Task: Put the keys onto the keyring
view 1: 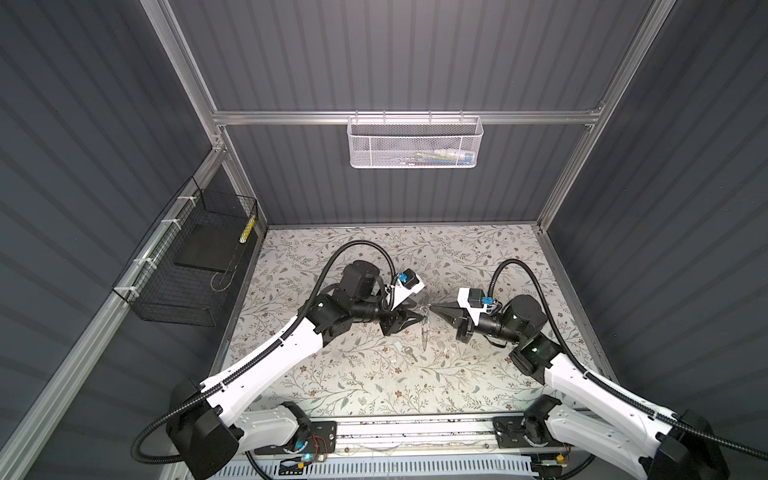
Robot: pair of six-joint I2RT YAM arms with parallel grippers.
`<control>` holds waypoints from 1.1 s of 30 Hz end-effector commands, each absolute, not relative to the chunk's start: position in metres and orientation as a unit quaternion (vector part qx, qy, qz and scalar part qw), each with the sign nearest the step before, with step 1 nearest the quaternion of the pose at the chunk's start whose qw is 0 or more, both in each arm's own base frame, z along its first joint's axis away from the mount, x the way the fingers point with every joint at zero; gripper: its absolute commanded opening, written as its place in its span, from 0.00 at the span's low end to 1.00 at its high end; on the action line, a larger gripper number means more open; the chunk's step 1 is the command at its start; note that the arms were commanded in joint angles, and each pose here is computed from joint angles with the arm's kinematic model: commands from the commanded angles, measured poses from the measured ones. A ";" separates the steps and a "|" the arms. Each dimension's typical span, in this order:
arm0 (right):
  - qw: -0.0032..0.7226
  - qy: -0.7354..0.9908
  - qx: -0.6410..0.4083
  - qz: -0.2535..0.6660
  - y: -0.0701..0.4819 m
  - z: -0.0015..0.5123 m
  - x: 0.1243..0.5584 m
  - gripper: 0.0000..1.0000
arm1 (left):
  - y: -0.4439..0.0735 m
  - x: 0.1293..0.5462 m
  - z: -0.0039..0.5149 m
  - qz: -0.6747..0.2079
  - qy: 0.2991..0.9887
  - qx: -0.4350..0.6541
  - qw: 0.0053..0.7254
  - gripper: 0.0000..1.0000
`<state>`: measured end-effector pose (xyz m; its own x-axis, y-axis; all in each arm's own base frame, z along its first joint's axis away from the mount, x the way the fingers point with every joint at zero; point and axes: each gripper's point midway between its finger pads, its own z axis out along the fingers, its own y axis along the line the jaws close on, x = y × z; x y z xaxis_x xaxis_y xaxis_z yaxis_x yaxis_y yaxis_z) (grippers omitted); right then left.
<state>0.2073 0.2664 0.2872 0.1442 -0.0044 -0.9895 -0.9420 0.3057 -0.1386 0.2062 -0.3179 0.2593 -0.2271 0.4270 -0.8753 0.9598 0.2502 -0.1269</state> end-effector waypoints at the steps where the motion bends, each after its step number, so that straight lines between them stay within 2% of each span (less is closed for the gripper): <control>1: 0.627 0.515 -0.441 0.384 0.266 0.298 0.208 0.00 | -0.323 0.199 0.283 -0.391 0.672 0.485 0.400 0.44; 18: 0.638 0.523 -0.423 0.376 0.263 0.300 0.216 0.00 | -0.335 0.191 0.264 -0.365 0.666 0.500 0.417 0.50; 27: 0.640 0.523 -0.422 0.373 0.262 0.298 0.216 0.00 | -0.331 0.217 0.259 -0.278 0.703 0.467 0.458 0.40; 33: 0.640 0.529 -0.417 0.370 0.262 0.297 0.220 0.00 | -0.337 0.215 0.265 -0.280 0.698 0.459 0.473 0.45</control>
<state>0.2178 0.2639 0.2899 0.1445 0.0114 -0.9894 -0.9231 0.3616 -0.1307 0.2105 -0.3336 0.2543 -0.1485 0.4099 -0.8999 0.9198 0.3915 0.0265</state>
